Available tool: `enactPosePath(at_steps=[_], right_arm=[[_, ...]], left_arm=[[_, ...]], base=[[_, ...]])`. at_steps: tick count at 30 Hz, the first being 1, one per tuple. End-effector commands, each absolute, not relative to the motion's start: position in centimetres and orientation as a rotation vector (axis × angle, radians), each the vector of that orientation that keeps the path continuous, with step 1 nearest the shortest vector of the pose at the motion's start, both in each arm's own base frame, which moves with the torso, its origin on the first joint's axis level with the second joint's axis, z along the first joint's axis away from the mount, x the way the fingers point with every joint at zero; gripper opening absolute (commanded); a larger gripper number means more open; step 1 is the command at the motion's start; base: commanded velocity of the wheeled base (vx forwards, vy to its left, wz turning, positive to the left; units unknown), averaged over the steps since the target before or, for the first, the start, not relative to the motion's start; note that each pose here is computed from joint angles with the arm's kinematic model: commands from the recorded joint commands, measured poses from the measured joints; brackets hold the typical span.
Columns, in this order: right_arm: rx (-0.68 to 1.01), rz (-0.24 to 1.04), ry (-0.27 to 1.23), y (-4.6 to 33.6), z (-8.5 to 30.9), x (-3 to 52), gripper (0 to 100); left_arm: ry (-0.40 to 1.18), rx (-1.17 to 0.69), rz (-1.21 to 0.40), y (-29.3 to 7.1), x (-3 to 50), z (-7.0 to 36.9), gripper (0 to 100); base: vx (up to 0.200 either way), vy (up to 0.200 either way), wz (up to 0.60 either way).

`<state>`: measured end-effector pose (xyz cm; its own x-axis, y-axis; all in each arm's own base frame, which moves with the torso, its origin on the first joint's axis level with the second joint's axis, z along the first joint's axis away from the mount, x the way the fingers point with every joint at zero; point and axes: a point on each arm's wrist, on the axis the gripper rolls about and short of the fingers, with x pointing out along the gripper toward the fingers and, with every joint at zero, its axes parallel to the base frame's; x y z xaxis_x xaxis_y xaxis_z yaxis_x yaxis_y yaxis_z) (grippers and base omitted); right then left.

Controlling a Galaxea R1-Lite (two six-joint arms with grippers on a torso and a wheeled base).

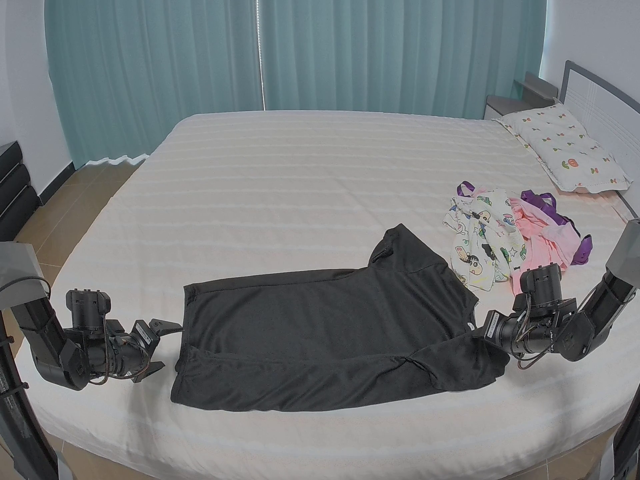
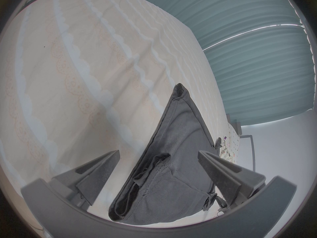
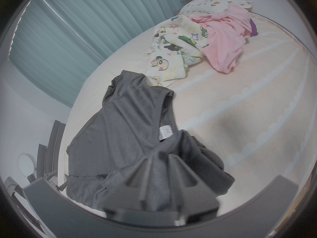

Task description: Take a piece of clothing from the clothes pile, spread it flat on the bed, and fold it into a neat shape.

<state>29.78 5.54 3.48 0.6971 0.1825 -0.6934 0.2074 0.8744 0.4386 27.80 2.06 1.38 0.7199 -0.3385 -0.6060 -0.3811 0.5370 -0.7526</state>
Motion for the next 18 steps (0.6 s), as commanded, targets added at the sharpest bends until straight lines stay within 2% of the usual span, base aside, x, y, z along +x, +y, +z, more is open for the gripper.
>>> enactPosePath(at_steps=[1,15,16,18], right_arm=[[0.535,-0.042,0.816,4.9,3.0,30.0,0],[0.656,-0.081,0.737,3.5,3.3,30.6,0],[0.656,-0.081,0.737,3.5,3.3,30.6,100],[0.665,-0.070,0.752,3.5,3.1,30.3,100]], left_arm=[[0.805,-1.035,0.029,2.1,27.8,1.4,100],[0.801,-1.039,0.031,2.1,27.8,1.4,100],[0.801,-1.039,0.031,2.1,27.8,1.4,100],[0.800,-1.042,0.032,2.1,27.8,1.5,100]], base=[[0.000,0.000,0.00],[0.000,0.000,0.00],[0.000,0.000,0.00],[0.000,0.000,0.00]])
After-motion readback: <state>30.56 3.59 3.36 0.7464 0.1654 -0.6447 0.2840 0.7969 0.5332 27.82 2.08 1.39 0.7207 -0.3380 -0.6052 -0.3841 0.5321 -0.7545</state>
